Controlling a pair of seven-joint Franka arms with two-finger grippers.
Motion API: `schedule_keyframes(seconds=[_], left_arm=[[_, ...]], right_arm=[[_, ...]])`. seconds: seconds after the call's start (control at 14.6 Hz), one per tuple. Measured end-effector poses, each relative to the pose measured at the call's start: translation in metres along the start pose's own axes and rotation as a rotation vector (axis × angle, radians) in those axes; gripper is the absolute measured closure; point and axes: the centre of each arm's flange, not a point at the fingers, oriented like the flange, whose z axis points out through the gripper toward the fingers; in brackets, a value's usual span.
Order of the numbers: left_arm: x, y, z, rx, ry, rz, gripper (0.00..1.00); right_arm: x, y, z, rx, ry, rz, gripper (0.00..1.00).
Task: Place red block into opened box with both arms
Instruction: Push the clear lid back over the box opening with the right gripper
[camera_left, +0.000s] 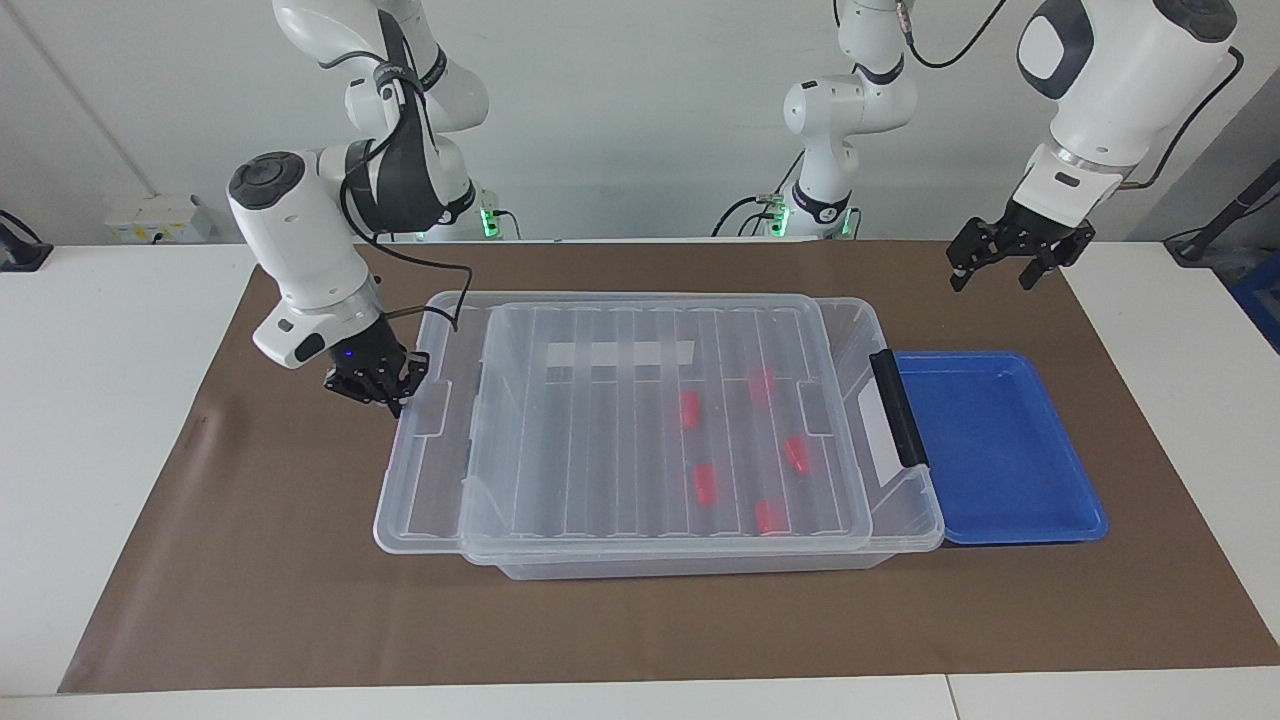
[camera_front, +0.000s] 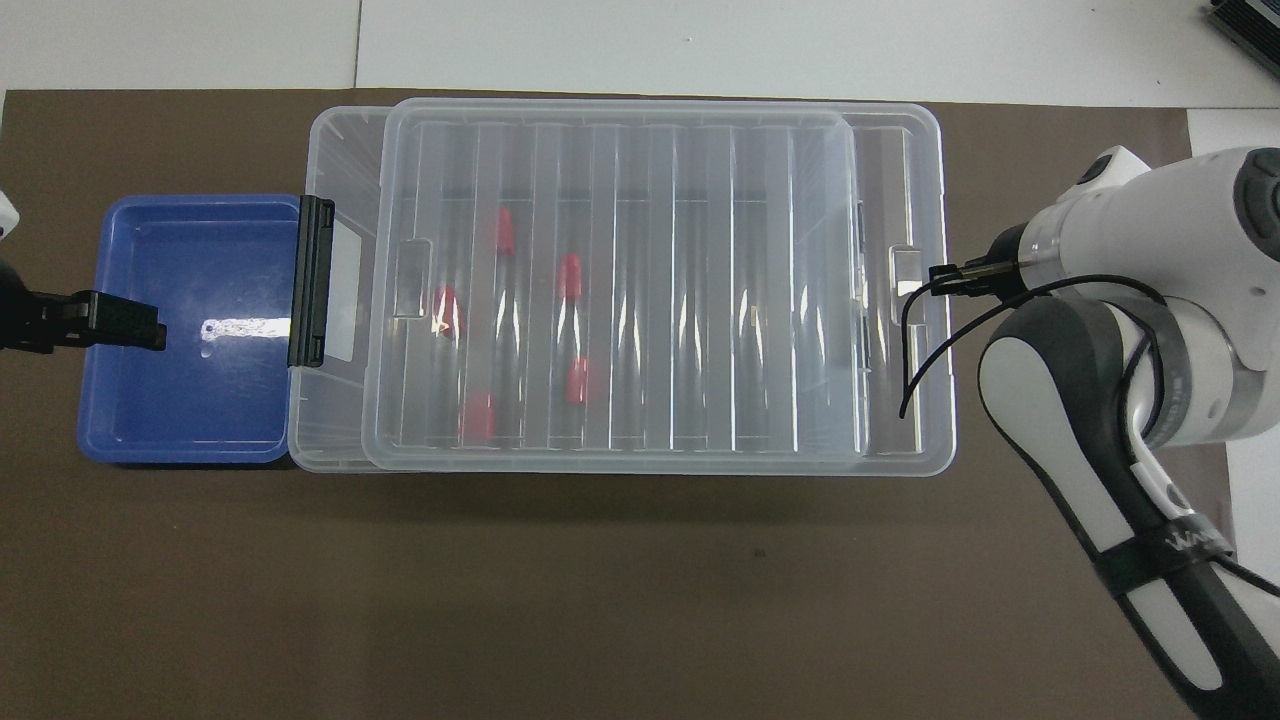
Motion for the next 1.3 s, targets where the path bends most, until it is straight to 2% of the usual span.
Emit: schedule_keyframes(seconds=[0.69, 0.96, 1.3], left_arm=[[0.0, 0.0, 0.0, 0.0, 0.001, 0.001, 0.0], [0.0, 0.005, -0.001, 0.0, 0.003, 0.01, 0.0], [0.001, 0.005, -0.005, 0.0, 0.016, 0.01, 0.0]], right_arm=[[-0.001, -0.022, 0.002, 0.005, -0.003, 0.008, 0.99], [-0.002, -0.026, 0.003, 0.05, -0.008, 0.034, 0.99], [-0.003, -0.029, 0.004, 0.068, -0.012, 0.042, 0.99]])
